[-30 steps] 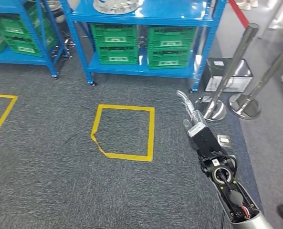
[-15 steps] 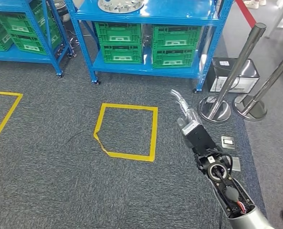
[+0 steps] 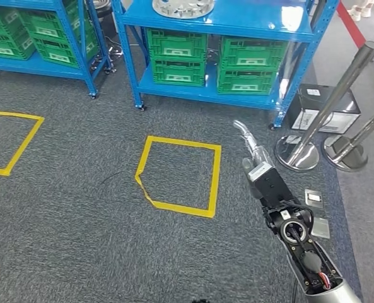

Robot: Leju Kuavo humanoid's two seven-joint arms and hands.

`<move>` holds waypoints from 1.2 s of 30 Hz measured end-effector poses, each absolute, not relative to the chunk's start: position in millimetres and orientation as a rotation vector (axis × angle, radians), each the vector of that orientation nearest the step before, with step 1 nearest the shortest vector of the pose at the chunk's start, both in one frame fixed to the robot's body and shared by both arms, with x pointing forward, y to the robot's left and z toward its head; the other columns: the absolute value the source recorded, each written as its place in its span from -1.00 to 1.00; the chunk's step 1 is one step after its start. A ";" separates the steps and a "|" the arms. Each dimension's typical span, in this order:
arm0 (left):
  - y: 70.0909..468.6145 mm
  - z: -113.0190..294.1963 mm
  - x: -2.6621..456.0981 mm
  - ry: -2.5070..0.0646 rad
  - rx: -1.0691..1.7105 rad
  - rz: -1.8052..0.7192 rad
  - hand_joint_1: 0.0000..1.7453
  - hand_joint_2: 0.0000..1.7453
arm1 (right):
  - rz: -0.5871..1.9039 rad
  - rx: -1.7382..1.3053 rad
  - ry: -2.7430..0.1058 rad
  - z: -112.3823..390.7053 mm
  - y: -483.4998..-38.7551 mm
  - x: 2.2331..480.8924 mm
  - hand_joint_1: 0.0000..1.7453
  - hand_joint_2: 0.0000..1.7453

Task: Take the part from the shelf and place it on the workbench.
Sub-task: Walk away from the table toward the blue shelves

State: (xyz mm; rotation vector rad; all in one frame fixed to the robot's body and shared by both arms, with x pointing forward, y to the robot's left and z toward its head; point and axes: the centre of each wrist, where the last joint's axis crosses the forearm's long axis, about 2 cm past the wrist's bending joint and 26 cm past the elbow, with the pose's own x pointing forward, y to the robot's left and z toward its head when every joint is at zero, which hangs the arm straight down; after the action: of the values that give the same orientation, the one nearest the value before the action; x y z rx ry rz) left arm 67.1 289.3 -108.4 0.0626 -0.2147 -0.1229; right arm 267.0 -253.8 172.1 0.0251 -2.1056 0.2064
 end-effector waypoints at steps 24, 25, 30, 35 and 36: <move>290.9 -108.4 67.1 -0.215 0.069 -0.121 -1.00 -1.00 | 0.221 0.045 -2.114 173.9 -252.5 268.2 -1.00 -1.00; 291.1 -108.4 67.2 -0.215 0.069 -0.121 -1.00 -1.00 | 0.222 0.046 -2.114 174.0 -252.5 268.2 -1.00 -1.00; 291.1 -108.4 67.3 -0.215 0.069 -0.123 -1.00 -1.00 | 0.221 0.048 -2.113 173.8 -252.4 268.1 -1.00 -1.00; 292.2 -108.4 67.4 -0.215 0.071 -0.122 -1.00 -1.00 | 0.221 0.048 -2.113 173.6 -252.4 267.9 -1.00 -1.00; 292.8 -108.4 67.5 -0.215 0.073 -0.123 -1.00 -1.00 | 0.221 0.048 -2.113 173.8 -252.3 267.8 -1.00 -1.00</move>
State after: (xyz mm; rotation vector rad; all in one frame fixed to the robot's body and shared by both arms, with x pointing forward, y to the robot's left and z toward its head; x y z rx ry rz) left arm 67.5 292.8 -108.4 0.0726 -0.2151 -0.1226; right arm 267.8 -252.3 173.8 0.0482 -2.1133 0.2213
